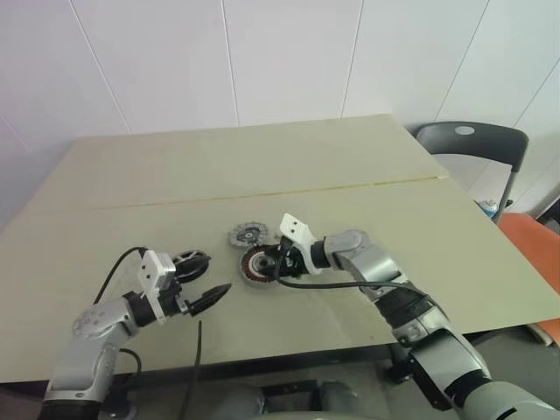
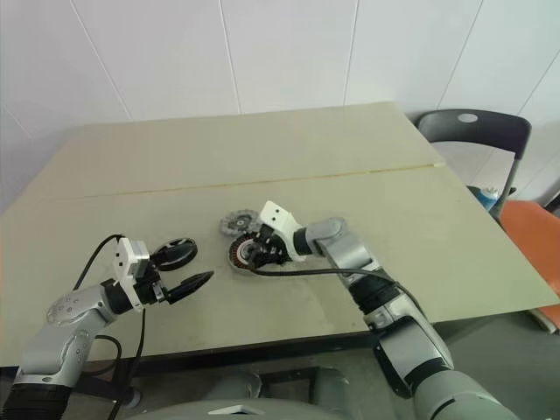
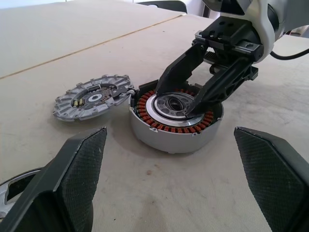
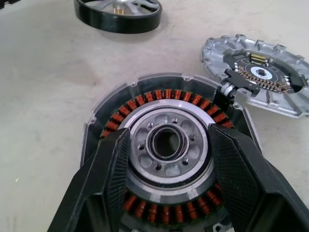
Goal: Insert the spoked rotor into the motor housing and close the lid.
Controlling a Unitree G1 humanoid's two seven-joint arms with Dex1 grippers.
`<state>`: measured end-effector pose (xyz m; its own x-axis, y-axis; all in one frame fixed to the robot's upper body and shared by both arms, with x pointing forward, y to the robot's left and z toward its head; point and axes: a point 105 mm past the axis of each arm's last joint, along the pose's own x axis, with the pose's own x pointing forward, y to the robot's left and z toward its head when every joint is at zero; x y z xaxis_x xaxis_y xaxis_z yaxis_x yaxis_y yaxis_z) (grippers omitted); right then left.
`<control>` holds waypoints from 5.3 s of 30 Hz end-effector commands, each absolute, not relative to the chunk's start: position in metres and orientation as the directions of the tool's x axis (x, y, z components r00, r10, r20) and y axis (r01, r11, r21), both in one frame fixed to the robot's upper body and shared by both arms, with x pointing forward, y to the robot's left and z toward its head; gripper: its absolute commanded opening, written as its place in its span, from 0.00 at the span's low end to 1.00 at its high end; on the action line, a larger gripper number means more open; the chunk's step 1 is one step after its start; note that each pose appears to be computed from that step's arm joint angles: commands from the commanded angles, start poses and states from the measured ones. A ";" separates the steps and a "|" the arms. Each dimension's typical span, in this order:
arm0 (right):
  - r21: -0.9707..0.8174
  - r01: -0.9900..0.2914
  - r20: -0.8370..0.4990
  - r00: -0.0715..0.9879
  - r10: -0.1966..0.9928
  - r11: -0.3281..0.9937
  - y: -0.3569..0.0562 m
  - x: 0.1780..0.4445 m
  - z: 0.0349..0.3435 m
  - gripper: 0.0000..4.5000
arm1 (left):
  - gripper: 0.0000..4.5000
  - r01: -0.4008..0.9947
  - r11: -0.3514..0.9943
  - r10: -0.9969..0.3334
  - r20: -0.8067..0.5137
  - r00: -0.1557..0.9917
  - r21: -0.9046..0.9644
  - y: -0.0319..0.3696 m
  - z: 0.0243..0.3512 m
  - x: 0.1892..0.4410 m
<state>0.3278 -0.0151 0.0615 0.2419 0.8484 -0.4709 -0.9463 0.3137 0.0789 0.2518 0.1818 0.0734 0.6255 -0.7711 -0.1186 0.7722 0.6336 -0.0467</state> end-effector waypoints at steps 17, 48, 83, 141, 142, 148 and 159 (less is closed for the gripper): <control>0.095 -0.949 -0.418 0.235 0.877 0.300 -0.009 0.323 0.063 0.00 | 1.00 0.788 0.615 -0.785 -0.115 0.608 -0.030 0.176 0.074 0.251; -0.011 -0.949 -0.712 0.227 0.664 0.314 -0.051 0.320 -0.002 0.00 | 1.00 0.799 0.601 -0.794 -0.116 0.596 -0.007 0.176 0.077 0.257; 0.063 -0.885 -0.648 0.316 0.693 0.462 -0.095 0.346 0.024 0.00 | 1.00 0.807 0.591 -0.799 -0.127 0.587 0.011 0.178 0.076 0.260; -0.023 -0.937 -0.577 0.297 0.761 0.348 -0.040 0.335 0.037 0.00 | 1.00 0.824 0.566 -0.815 -0.140 0.562 0.012 0.167 0.078 0.265; -0.023 -0.936 -0.583 0.298 0.756 0.351 -0.044 0.336 0.038 0.00 | 1.00 0.824 0.566 -0.815 -0.140 0.562 0.012 0.167 0.078 0.265; -0.013 -0.930 -0.605 0.300 0.738 0.368 -0.059 0.337 0.037 0.00 | 1.00 0.825 0.565 -0.816 -0.140 0.561 0.012 0.167 0.078 0.264; 0.037 -0.926 -0.507 0.307 0.806 0.375 -0.023 0.330 0.043 0.00 | 1.00 0.827 0.562 -0.818 -0.144 0.557 0.011 0.165 0.076 0.264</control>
<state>0.3376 -0.0241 0.0557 0.3328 0.8130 -0.4778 -0.9281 0.3722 -0.0131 0.2611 0.1683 0.0662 0.5614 -0.8108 -0.1659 0.8185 0.5735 -0.0331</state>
